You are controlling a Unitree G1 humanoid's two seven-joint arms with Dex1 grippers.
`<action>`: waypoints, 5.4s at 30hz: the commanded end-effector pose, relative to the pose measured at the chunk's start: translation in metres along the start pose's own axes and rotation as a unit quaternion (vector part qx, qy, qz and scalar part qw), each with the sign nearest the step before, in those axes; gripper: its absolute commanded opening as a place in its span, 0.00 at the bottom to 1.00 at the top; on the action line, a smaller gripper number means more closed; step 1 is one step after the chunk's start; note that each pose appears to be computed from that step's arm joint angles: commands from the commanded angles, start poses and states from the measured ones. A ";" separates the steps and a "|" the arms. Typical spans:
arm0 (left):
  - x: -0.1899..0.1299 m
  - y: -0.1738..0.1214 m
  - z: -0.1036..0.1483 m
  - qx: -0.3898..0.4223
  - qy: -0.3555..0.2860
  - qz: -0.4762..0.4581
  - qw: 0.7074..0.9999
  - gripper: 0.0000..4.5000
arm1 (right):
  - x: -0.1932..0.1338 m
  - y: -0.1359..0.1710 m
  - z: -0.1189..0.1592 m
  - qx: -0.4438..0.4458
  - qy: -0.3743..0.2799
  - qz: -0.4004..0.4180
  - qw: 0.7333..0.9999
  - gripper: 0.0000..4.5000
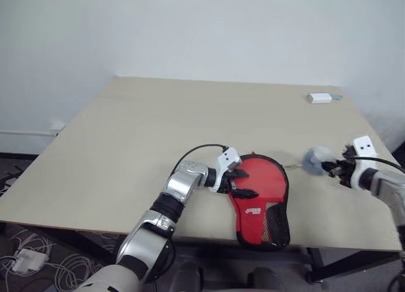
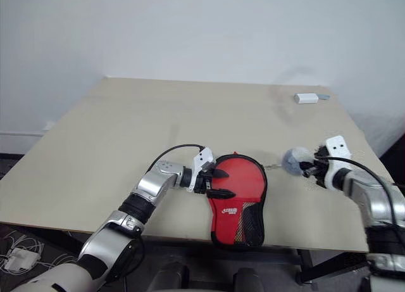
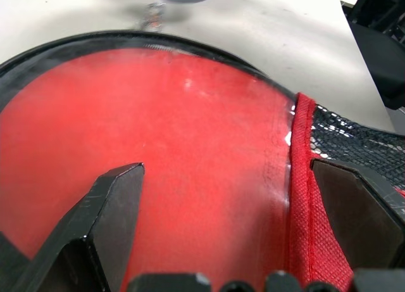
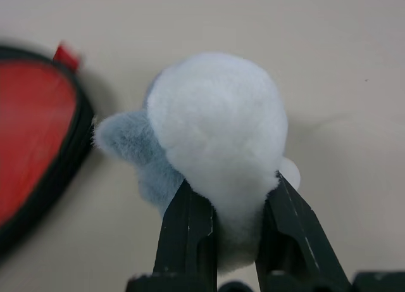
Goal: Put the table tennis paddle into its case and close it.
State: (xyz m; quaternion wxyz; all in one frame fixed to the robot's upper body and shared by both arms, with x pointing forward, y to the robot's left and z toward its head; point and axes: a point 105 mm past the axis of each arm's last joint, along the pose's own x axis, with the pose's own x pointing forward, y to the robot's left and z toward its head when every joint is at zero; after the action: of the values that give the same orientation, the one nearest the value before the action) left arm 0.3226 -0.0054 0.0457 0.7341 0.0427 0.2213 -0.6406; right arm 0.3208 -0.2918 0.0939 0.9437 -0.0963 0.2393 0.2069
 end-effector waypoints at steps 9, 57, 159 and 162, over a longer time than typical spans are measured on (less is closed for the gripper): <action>0.005 0.004 -0.033 -0.046 0.047 0.014 0.998 1.00 | -0.047 0.033 0.008 -0.130 0.045 0.127 0.982 0.07; -0.001 0.014 -0.027 -0.062 0.040 0.041 0.996 1.00 | -0.091 0.220 -0.045 -0.179 0.069 0.517 0.834 0.07; -0.099 0.005 0.032 -0.070 -0.071 0.018 0.995 1.00 | 0.105 0.025 0.026 0.249 -0.018 -0.152 0.956 0.05; -0.105 0.010 0.034 -0.064 -0.070 0.028 0.995 1.00 | 0.103 0.025 0.030 0.251 -0.027 -0.145 0.957 0.22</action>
State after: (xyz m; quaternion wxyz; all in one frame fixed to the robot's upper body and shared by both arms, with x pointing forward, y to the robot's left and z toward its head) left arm 0.3242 0.0791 0.0919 0.7580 -0.0553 0.2468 -0.6013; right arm 0.4018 -0.2353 0.0587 0.9602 0.1075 0.2570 -0.0205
